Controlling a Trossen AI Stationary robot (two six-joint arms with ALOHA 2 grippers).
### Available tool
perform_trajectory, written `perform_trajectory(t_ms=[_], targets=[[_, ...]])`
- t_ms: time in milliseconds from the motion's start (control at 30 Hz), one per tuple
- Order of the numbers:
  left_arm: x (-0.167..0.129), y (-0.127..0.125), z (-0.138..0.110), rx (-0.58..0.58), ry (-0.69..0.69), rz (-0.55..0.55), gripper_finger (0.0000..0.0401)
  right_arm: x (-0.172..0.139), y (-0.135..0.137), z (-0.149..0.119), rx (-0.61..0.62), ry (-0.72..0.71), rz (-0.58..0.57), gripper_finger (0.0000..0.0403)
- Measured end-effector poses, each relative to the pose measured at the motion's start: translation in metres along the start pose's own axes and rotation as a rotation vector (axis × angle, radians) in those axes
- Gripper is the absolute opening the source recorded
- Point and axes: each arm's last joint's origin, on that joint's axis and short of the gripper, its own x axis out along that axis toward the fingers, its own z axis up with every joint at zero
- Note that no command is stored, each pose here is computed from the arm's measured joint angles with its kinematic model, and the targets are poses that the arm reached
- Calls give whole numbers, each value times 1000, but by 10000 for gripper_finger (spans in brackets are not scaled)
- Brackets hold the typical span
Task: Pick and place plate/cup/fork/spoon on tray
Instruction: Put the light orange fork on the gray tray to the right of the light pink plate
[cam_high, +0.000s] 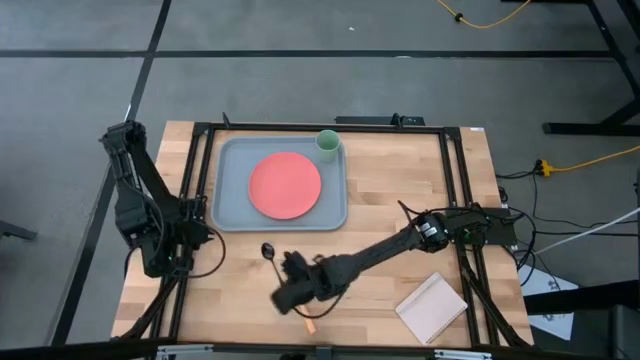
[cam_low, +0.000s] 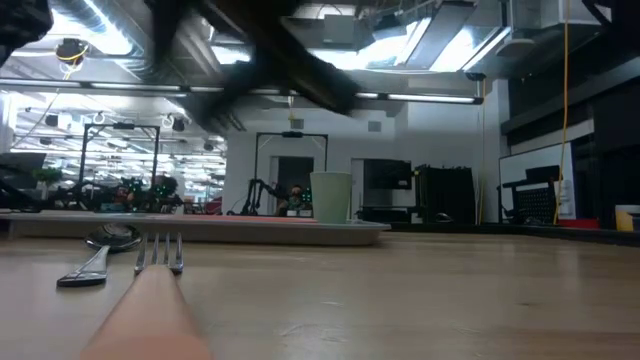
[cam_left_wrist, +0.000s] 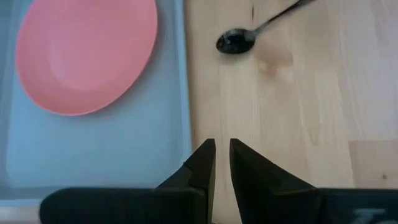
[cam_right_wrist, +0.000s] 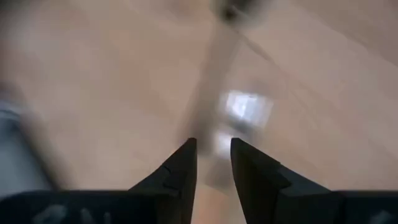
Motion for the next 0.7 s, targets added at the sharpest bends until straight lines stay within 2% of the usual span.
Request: perform_trajectory(t_ms=[100,233,367,533,633,700], targets=[[1,0,-1,4,11,0,41,-7,20,5,-14,18,214,102],[2,0,-2,10,14,6,41,-15,42,-18,-12,57,405,102],[2,1,-2,60,14,7,41,-32,67,-32,13,-51,619,102],[2,1,-2,82,5,14,41,-48,82,-38,-53,-267,722,102],[2,1,-2,82,2,16,41,-49,83,-36,-53,-290,729,102],[2,1,-2,81,2,16,41,-39,80,-31,-49,-292,727,102]])
